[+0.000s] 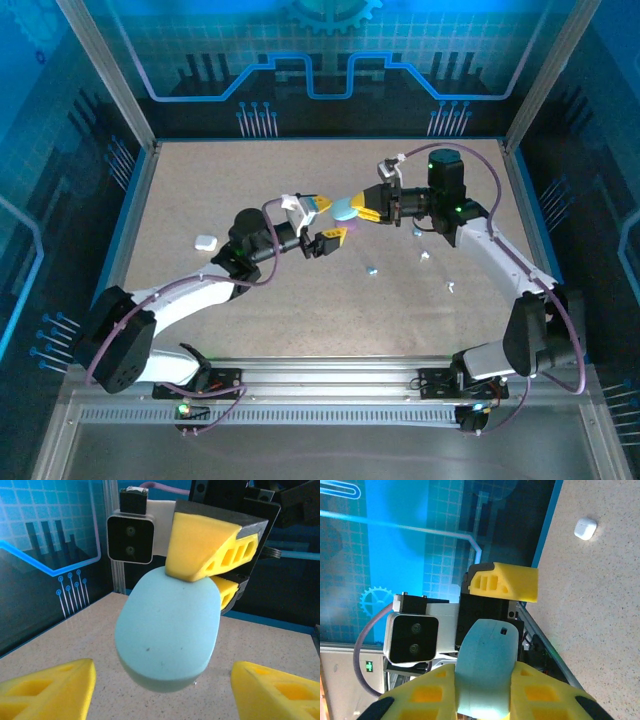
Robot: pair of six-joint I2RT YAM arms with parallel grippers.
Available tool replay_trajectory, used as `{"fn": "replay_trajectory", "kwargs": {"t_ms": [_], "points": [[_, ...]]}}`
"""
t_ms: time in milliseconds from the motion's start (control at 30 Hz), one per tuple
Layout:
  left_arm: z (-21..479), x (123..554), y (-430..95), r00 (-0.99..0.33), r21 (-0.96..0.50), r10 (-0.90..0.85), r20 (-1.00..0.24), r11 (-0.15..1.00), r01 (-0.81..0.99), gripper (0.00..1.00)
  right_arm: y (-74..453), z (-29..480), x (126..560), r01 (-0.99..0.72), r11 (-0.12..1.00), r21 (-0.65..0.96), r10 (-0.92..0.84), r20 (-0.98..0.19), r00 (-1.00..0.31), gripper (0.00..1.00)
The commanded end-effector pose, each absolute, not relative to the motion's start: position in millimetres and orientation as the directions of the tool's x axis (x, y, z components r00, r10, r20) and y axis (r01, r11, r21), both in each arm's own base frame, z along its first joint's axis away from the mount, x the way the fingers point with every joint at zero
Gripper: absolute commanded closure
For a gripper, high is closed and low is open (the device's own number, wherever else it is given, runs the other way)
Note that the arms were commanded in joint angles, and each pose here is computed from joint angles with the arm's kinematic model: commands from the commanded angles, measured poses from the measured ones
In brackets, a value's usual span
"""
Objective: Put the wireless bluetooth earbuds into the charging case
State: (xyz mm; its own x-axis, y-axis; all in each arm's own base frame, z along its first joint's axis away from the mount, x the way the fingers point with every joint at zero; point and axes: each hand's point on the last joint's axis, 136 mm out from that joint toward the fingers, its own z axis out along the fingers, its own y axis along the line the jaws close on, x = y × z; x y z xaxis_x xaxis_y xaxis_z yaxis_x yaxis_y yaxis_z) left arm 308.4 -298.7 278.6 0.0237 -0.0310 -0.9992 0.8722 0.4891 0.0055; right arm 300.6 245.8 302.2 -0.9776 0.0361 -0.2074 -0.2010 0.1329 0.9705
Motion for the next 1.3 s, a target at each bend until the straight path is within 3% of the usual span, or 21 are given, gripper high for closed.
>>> {"fn": "replay_trajectory", "kwargs": {"t_ms": [0,200,400,533,633,733,1067,1267], "points": [[309.6,303.0,-306.9,0.098,0.045,-0.097,-0.990,0.450,0.892,0.32,247.7,313.5,290.9,-0.234,0.106,0.966,0.016,-0.237,-0.971,0.83],[313.0,299.3,-310.4,0.099,0.044,-0.107,-0.989,0.431,0.901,0.40,248.3,308.4,290.6,-0.222,0.112,0.969,0.012,-0.225,-0.974,0.83],[309.4,299.5,-311.1,0.086,0.040,-0.088,-0.992,0.430,0.902,0.60,248.7,307.3,290.6,-0.221,0.115,0.969,0.011,-0.224,-0.975,0.82],[307.3,298.5,-311.3,0.079,0.056,-0.036,-0.996,0.430,0.901,0.71,241.9,291.8,288.3,-0.233,0.252,0.939,0.011,-0.243,-0.970,0.72],[302.3,295.4,-312.9,0.076,0.087,0.043,-0.996,0.422,0.903,0.73,235.5,286.3,285.8,-0.259,0.348,0.901,-0.006,-0.275,-0.962,0.56],[296.9,293.5,-312.6,0.073,0.113,0.112,-0.991,0.417,0.902,0.73,232.8,286.8,284.1,-0.288,0.386,0.876,-0.019,-0.304,-0.952,0.49],[296.9,289.3,-317.5,0.086,0.149,0.175,-0.981,0.395,0.907,0.72,238.3,281.8,278.1,-0.307,0.415,0.856,-0.072,-0.305,-0.950,0.52],[296.9,289.4,-318.5,0.088,0.161,0.197,-0.977,0.397,0.904,0.70,242.0,279.3,276.6,-0.299,0.400,0.866,-0.081,-0.291,-0.953,0.72]]}}
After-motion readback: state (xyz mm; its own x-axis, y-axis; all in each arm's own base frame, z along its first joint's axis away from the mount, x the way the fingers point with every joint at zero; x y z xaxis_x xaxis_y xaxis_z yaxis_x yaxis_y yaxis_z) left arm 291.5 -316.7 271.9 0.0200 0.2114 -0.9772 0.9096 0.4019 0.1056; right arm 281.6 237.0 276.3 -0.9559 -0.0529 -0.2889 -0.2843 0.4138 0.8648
